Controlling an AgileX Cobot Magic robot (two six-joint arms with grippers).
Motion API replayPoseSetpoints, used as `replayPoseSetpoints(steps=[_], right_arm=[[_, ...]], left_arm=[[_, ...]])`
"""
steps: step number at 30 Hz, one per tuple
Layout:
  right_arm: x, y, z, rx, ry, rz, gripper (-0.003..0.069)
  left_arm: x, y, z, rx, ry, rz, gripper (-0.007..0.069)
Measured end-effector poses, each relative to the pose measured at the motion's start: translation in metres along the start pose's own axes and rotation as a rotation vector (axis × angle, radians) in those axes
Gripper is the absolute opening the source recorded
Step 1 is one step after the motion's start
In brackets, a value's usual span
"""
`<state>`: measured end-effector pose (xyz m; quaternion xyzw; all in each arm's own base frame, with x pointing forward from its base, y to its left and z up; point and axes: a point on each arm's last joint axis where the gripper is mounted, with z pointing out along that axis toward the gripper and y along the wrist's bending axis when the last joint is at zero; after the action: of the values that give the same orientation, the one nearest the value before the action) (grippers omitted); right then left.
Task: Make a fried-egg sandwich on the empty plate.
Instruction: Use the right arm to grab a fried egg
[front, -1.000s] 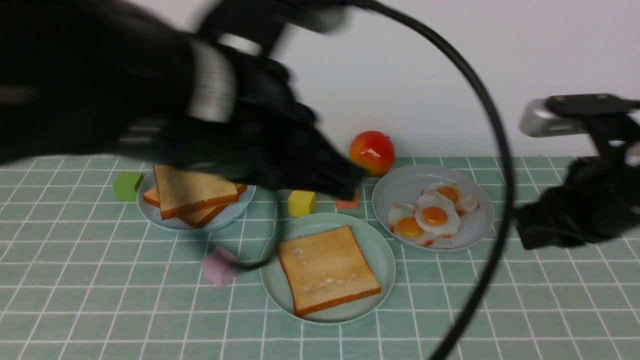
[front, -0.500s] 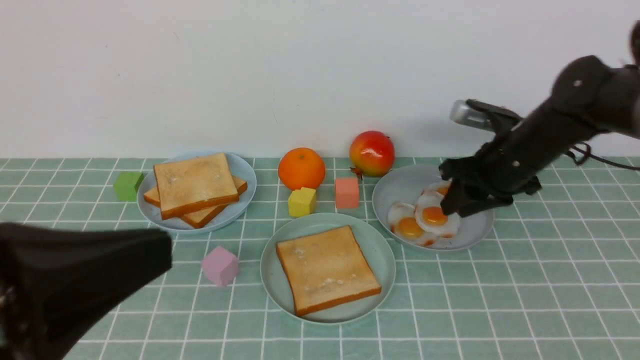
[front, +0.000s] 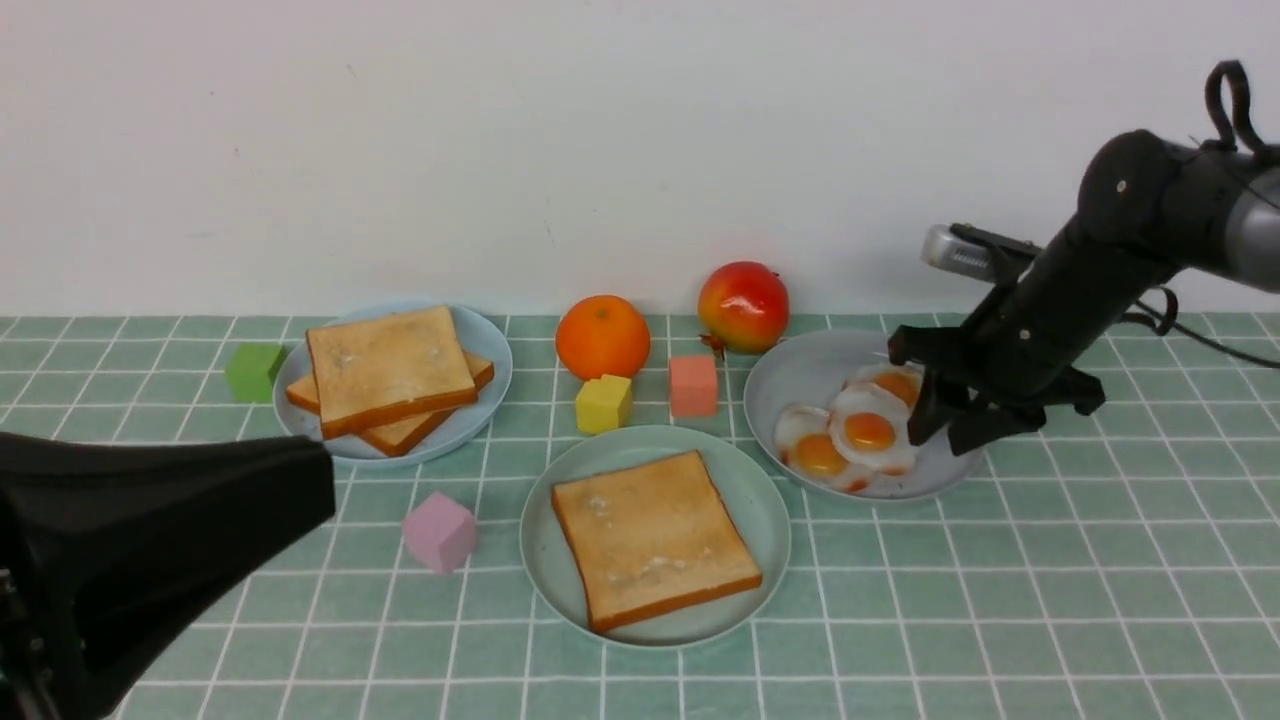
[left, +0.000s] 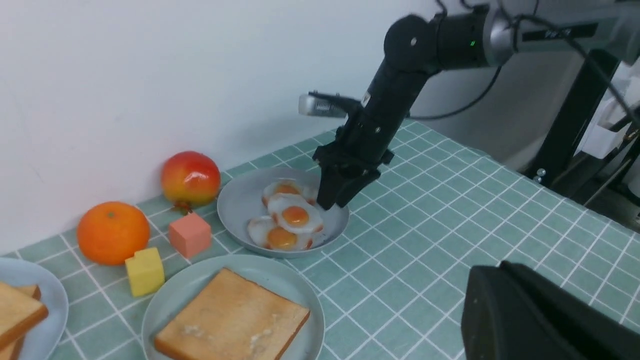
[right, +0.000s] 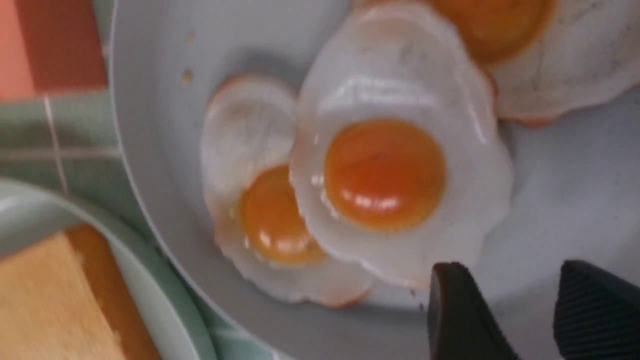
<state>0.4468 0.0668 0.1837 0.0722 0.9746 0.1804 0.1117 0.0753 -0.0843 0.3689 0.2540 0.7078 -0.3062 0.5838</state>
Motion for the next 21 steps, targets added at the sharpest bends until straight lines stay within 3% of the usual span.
replayPoseSetpoints(steps=[9,21], right_arm=[[-0.006,-0.006,0.017,-0.063,-0.026,0.101,0.0377],[-0.008,-0.007,0.026,-0.085,-0.028,0.121,0.0386]], left_arm=[[0.000,-0.001,0.000,0.008,-0.001,-0.022,-0.0014],[0.000,-0.002,0.000,0.021,0.004,-0.057,-0.0014]])
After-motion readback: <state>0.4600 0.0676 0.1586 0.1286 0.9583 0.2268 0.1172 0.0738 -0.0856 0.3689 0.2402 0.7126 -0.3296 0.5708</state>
